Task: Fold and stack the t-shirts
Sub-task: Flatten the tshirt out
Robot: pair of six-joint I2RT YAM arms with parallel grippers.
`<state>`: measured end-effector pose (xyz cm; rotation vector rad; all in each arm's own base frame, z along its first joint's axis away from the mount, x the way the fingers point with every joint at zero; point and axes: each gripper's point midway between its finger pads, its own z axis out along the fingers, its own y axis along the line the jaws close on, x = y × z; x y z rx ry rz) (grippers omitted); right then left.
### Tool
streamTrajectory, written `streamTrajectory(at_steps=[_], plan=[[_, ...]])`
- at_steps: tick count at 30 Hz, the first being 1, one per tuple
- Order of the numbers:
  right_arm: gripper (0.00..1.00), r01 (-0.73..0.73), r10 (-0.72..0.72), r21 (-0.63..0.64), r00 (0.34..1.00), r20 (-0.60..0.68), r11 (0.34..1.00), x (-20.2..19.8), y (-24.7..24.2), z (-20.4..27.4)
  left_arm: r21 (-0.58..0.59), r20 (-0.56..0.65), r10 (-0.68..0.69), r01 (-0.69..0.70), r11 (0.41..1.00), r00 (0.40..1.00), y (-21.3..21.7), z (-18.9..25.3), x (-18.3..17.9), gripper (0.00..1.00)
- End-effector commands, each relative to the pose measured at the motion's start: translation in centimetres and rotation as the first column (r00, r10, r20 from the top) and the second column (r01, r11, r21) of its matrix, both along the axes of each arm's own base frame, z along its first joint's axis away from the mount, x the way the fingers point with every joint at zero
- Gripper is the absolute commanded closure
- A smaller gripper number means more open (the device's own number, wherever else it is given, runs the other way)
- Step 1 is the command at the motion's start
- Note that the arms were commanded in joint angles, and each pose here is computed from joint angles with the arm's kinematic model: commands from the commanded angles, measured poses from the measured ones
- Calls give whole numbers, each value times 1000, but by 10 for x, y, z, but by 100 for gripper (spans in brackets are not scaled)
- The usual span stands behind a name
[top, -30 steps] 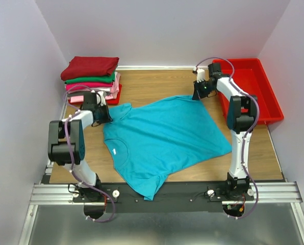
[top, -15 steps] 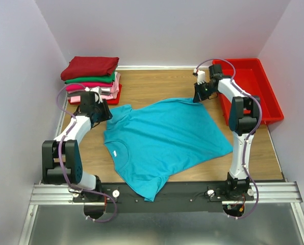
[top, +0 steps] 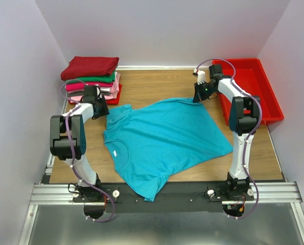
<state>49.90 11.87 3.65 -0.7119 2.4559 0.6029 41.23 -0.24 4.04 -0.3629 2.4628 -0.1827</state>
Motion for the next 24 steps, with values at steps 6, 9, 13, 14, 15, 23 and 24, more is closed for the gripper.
streamTrajectory(at_steps=[6,9,13,14,15,23,24], plan=[[100,-8,9,39,1000,-19,999,-5,5,1,84,-16,-9,10,996,1000,16,-14,31,54],[100,-9,10,34,1000,-16,999,-5,5,2,84,-28,-12,15,996,1000,16,-20,31,57],[100,-8,9,38,1000,-19,999,-5,5,1,73,-35,-23,25,997,999,14,-23,31,62],[100,-7,8,38,1000,-22,999,-5,5,0,70,-34,-28,30,997,999,13,-23,32,64],[100,-5,5,37,1000,-23,999,-5,4,0,63,-35,-32,34,997,999,12,-23,31,68],[100,-2,3,32,1000,-15,999,-5,3,3,16,-24,-91,91,996,996,-3,-22,28,81],[100,-1,1,33,1000,-13,999,-4,3,4,10,-28,-97,98,995,995,-5,-24,27,81]])
